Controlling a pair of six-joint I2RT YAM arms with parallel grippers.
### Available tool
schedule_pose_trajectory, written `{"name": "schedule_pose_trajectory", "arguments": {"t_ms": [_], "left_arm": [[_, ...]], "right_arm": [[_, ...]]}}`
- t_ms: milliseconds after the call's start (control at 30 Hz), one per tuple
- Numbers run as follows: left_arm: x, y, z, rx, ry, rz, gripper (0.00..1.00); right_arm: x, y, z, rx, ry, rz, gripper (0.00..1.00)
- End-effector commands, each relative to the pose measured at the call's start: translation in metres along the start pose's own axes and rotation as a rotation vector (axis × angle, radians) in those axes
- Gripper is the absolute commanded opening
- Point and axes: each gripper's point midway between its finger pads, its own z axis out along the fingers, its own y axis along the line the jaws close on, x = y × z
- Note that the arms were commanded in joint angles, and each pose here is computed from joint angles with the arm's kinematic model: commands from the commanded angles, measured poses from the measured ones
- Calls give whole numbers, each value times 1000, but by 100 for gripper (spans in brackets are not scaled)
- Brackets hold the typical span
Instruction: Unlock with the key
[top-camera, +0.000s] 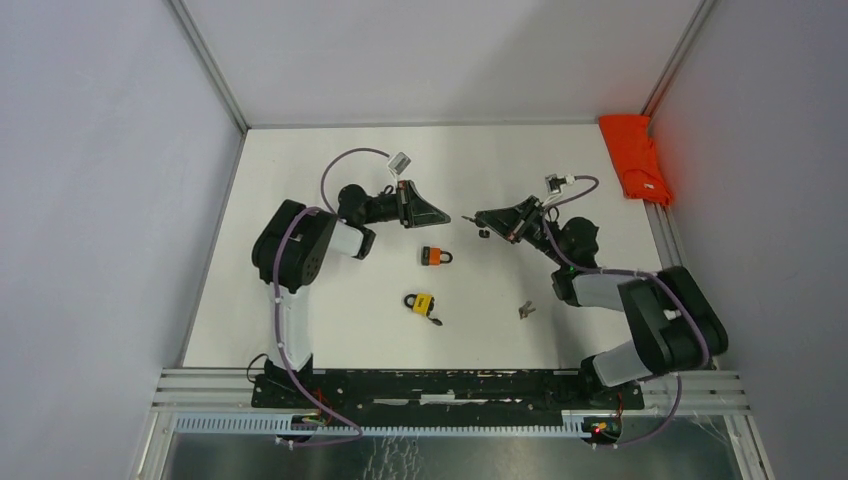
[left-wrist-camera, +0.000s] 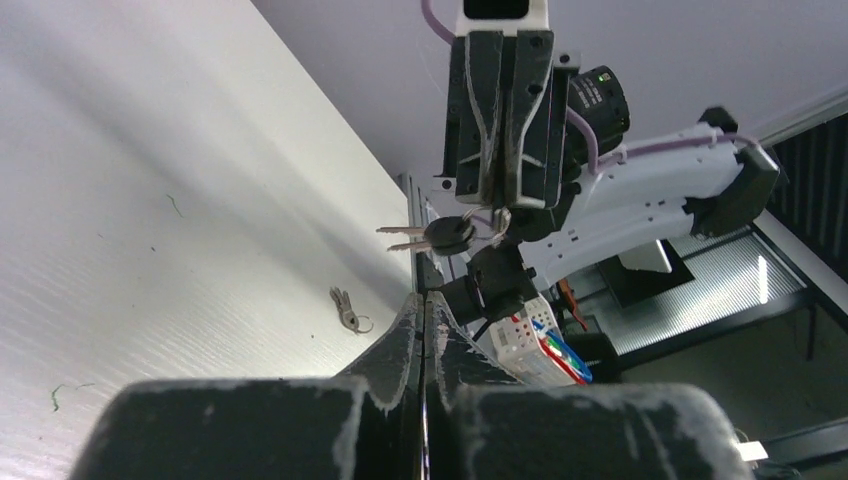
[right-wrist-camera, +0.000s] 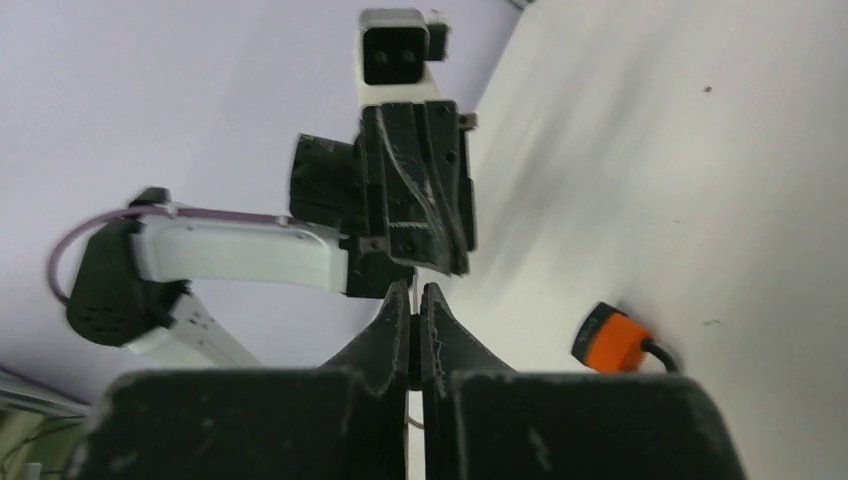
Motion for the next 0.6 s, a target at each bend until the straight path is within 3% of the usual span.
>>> {"name": "schedule_pose_trajectory", "arguments": {"t_ms": [0,133,233,300,400,433,567], "left_arm": [[-20,-50,-5,120,-75,229,2],[-29,-50,-4,98,-106,221,2],[-45,-39,3,-15,-129,249,2],[-65,-25,10,-208,-129,371,2],[-78,17,9,-746,-13,520,2],[-80,18,8,-853,38,549,2],[-57,23,5,-902,132,437,2]], "right_arm": [[8,-32,-5,194,133,-218,0],[-8,-49,-13,365,187,-399,0],[-18,-51,-16,427,212,-470,0],[-19,-51,-18,433,212,-482,0],[-16,-54,-21,443,232,-480,0],[-14,-55,-22,448,237,-479,0],[-17,-57,-32,491,223,-498,0]]}}
